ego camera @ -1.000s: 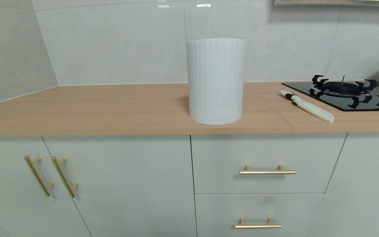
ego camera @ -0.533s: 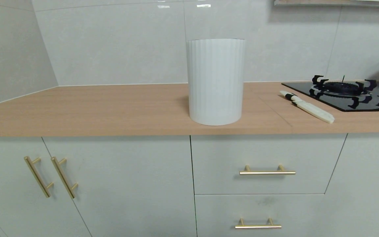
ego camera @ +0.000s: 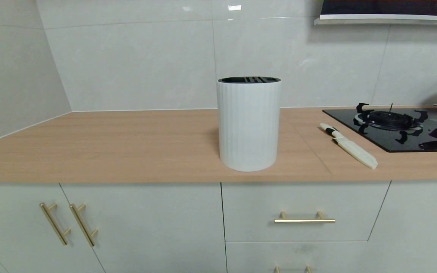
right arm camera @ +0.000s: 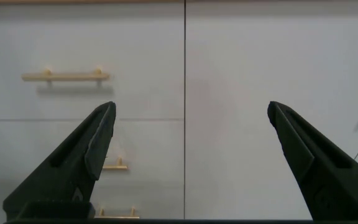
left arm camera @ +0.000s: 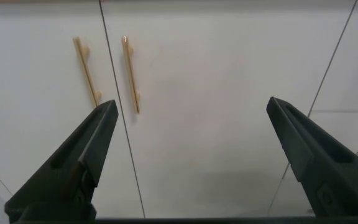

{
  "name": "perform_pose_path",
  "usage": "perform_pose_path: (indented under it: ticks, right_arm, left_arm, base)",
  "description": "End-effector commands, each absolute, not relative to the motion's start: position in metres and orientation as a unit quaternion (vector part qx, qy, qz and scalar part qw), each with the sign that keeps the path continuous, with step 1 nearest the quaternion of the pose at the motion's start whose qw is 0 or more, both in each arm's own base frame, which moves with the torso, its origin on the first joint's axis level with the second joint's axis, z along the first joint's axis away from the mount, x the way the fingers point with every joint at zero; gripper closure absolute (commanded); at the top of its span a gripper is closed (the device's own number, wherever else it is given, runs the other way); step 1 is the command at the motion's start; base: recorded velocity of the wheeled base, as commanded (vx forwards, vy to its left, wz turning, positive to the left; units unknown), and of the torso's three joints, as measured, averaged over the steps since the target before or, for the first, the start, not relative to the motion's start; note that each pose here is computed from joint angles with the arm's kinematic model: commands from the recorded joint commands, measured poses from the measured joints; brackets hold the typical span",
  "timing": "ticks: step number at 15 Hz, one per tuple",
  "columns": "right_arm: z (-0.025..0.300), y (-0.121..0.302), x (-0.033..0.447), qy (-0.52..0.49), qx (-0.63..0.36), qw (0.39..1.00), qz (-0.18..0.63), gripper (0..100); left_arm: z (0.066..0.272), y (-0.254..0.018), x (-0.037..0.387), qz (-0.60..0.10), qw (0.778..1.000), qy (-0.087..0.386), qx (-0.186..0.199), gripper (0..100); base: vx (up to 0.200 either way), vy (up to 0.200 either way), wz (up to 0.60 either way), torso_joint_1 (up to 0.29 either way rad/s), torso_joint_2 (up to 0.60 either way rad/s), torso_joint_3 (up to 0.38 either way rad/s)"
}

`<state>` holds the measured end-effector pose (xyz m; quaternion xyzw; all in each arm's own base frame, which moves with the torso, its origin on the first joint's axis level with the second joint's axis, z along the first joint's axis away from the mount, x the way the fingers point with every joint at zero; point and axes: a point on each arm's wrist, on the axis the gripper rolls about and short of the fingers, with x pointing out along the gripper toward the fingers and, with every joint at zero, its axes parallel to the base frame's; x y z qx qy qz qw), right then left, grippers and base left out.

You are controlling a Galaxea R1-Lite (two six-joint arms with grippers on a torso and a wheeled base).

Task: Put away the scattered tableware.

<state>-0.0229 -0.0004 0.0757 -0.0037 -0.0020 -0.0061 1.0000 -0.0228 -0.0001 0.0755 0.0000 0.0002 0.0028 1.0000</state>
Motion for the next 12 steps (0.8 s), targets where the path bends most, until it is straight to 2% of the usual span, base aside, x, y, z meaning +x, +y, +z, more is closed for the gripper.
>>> perform_pose_path:
  ticks: [1,12]
  right_arm:
    - [0.0758,-0.0003,-0.0228,-0.002,-0.004,1.0,-0.006,0]
    - [0.0758,-0.0003,-0.0228,-0.002,-0.004,1.0,-0.006,0]
  left_arm:
    - [0.0755,-0.0001,-0.0228,0.003,1.0,0.0,0.0,0]
    - [0.0755,-0.0001,-0.0228,0.003,1.0,0.0,0.0,0]
  base:
    - [0.0,0.0,0.0,0.173,-0.47,-0.29]
    - [0.0,0.0,0.0,0.202,-0.48,-0.283]
